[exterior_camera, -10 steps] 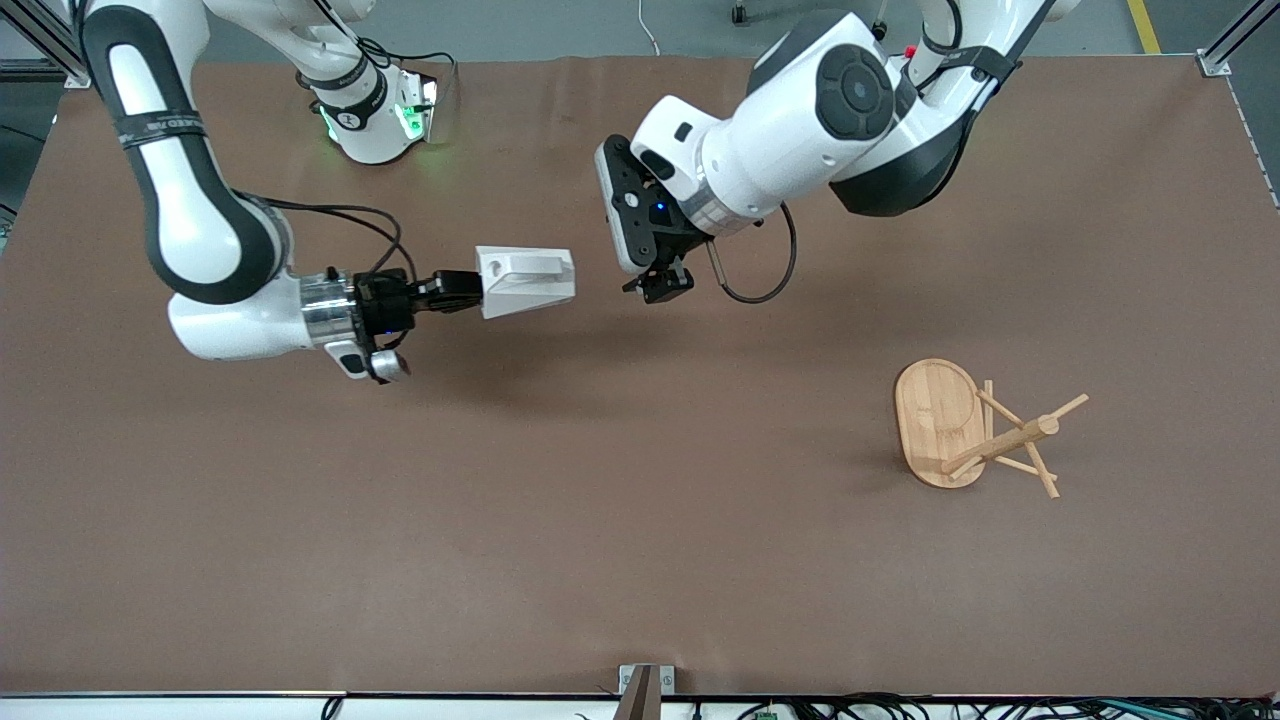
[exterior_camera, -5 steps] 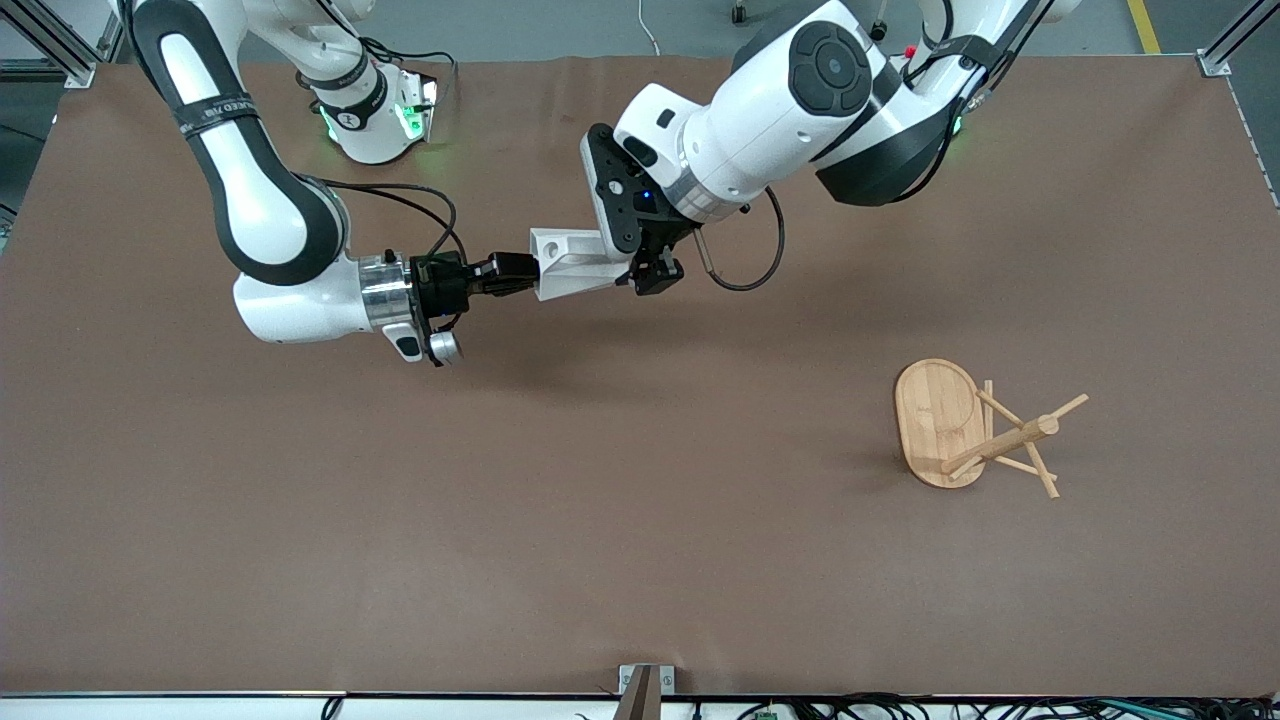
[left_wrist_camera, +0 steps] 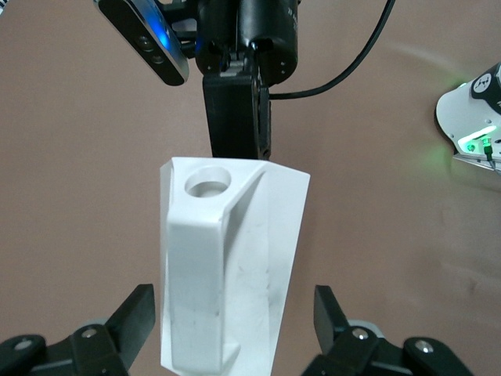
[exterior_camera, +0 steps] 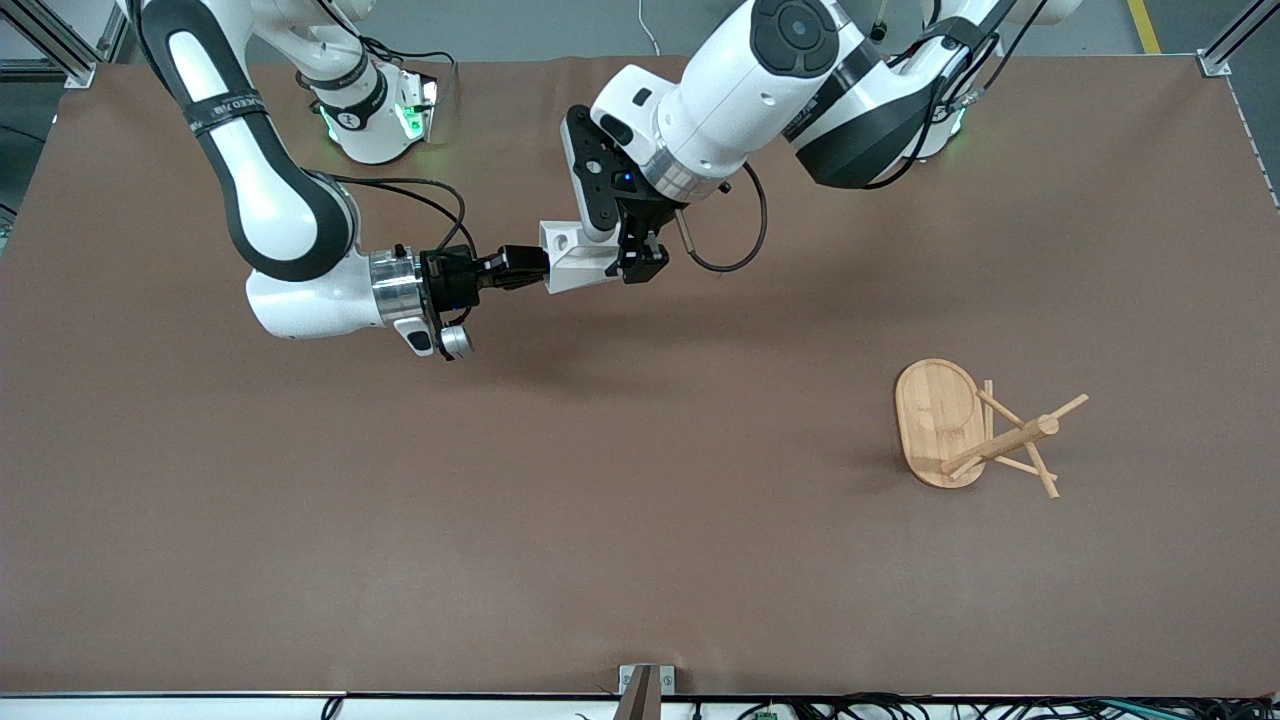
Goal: Hang cup on rack
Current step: 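Bring the cup toward the left gripper and grasp it with the left gripper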
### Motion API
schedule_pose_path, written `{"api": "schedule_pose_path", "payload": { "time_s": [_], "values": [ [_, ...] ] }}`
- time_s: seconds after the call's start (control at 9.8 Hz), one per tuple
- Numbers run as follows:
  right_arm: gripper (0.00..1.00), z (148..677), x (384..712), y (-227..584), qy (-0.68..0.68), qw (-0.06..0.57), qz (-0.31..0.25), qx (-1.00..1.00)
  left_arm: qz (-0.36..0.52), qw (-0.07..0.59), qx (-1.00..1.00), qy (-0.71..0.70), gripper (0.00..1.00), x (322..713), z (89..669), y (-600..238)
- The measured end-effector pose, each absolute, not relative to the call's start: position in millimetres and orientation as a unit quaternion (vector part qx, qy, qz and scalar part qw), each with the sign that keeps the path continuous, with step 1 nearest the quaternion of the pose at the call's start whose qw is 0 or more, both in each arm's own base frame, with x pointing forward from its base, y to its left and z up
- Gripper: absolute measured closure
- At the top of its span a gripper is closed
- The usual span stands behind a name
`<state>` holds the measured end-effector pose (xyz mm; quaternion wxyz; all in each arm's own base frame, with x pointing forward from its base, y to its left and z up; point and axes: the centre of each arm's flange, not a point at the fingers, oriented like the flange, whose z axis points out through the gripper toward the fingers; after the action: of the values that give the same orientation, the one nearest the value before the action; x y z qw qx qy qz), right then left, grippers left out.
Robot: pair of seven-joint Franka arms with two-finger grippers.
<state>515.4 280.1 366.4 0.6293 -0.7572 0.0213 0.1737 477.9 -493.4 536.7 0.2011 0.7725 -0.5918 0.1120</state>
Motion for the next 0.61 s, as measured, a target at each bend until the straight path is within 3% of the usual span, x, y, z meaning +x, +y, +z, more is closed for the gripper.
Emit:
{"api": "schedule_pose_path", "payload": {
  "time_s": [0.51,0.61],
  "values": [
    [0.96,368,516,282,0.025,0.632,0.169,-0.756,0.099,0.185,0.773,-0.599,0.12,485,514,-495],
    [0.96,367,516,281,0.026,0.630,0.168,-0.757,0.098,0.184,0.771,-0.602,0.26,482,513,-498]
  ]
}}
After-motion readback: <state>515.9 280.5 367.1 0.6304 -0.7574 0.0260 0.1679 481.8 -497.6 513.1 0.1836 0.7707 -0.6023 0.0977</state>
